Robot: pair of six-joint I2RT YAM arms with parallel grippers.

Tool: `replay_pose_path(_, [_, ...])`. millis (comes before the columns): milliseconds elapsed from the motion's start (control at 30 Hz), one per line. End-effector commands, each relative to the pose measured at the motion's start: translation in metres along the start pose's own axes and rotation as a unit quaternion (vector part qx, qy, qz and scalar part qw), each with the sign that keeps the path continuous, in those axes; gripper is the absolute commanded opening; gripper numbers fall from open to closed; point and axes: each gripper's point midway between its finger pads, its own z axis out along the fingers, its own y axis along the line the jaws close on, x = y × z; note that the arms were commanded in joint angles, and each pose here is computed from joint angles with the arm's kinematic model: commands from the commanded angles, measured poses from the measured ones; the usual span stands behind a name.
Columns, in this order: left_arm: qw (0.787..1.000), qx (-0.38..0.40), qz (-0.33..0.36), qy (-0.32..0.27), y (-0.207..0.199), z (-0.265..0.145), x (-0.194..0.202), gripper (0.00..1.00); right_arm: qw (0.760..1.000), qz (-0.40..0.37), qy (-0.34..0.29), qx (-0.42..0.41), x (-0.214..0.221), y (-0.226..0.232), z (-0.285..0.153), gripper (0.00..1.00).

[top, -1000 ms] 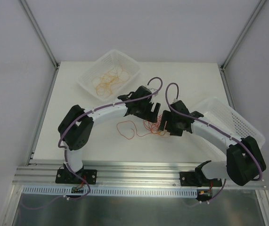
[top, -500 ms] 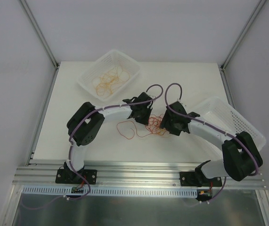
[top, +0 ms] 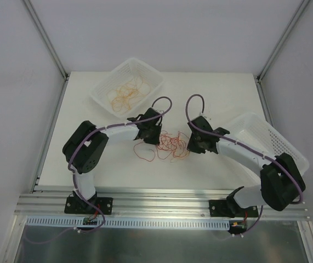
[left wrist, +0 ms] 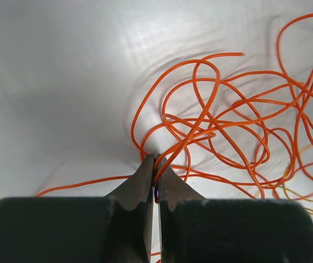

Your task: Untangle the cables

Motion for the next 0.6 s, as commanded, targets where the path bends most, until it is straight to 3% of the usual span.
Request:
replay_pose_path(0, [0.997, -0.060, -0.036, 0.017, 0.045, -0.009, 0.016, 0.00, 0.996, -0.047, -0.071, -0.023, -0.043, 0.012, -0.053, 0.00])
replay_pose_path(233, [0.994, -0.087, -0.059, 0.023, 0.072, -0.014, 0.028, 0.00, 0.975, -0.158, -0.137, -0.075, -0.086, 0.022, -0.132, 0.01])
replay_pose_path(333, [0.994, -0.087, -0.062, 0.024, 0.074, -0.014, 0.029, 0.00, 0.965, -0.168, -0.180, -0.090, -0.111, 0.019, -0.178, 0.01])
replay_pose_path(567, [0.994, -0.089, -0.065, 0.028, 0.077, -0.014, 0.032, 0.00, 0.912, -0.204, -0.322, -0.151, -0.156, 0.022, -0.301, 0.01])
